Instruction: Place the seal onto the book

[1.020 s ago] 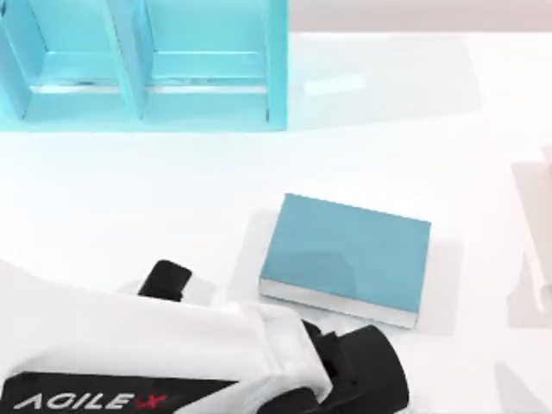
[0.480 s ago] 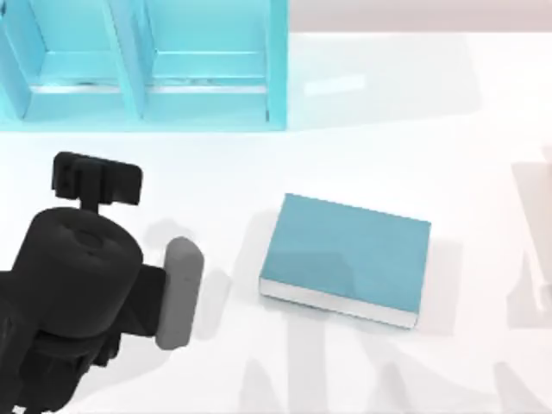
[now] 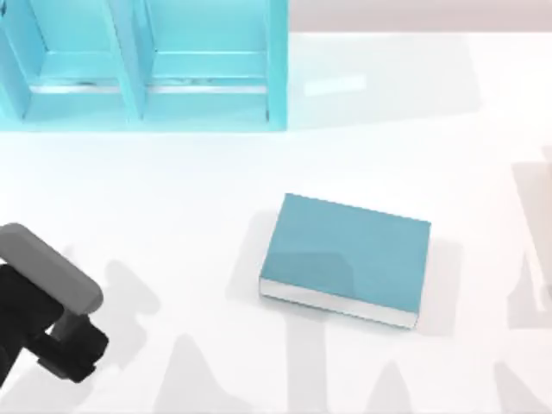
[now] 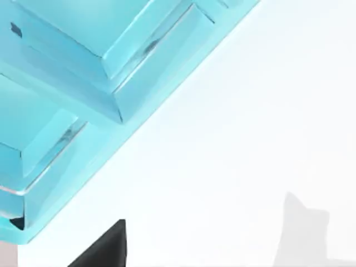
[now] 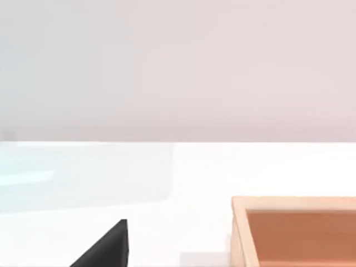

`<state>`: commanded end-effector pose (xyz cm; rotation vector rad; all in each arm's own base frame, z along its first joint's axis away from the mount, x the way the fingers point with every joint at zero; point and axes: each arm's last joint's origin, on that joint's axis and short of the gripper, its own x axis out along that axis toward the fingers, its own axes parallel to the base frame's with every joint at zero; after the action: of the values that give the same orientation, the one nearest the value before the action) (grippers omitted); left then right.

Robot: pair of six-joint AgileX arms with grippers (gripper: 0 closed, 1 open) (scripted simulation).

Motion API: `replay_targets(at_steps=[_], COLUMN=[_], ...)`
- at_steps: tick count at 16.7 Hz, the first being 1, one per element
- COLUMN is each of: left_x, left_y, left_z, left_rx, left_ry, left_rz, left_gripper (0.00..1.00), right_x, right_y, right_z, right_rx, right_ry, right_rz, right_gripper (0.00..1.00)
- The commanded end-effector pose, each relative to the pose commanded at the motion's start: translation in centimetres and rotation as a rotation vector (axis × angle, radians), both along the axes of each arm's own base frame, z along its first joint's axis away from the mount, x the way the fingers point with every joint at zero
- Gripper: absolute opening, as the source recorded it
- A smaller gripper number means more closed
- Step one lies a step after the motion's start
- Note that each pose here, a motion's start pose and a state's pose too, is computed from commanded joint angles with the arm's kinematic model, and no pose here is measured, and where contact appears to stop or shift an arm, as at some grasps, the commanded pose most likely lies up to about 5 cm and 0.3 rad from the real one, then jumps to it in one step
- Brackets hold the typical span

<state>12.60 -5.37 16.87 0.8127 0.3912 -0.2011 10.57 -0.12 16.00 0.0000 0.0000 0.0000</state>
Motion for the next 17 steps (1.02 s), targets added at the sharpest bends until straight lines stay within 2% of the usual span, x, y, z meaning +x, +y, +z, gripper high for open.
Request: replay_targets(at_steps=[3, 5, 8, 11, 17], left_x=[-0.7, -1.1, -1.7, -2.0, -2.0], left_y=[2.7, 4.0, 5.0, 5.3, 5.3], left_z=[-0.8, -1.0, -1.0, -0.9, -0.9], left_rx=[-0.335, -0.525, -0.720, -0.804, -0.813], left_ry=[-0.120, -0.213, -0.326, -0.386, -0.391], left_rz=[0.188, 0.249, 0.246, 0.208, 0.201], left_gripper=[1.00, 1.00, 1.00, 1.00, 1.00], right_x=[0.0, 0.0, 0.0, 0.0, 0.0], right_y=[0.0, 0.0, 0.0, 0.0, 0.0], right_z=[0.0, 0.0, 0.0, 0.0, 0.0], right_rx=[0.000, 0.000, 0.000, 0.000, 0.000], right_ry=[0.000, 0.000, 0.000, 0.000, 0.000], right_rz=[0.000, 0.000, 0.000, 0.000, 0.000], right_gripper=[1.00, 1.00, 1.00, 1.00, 1.00])
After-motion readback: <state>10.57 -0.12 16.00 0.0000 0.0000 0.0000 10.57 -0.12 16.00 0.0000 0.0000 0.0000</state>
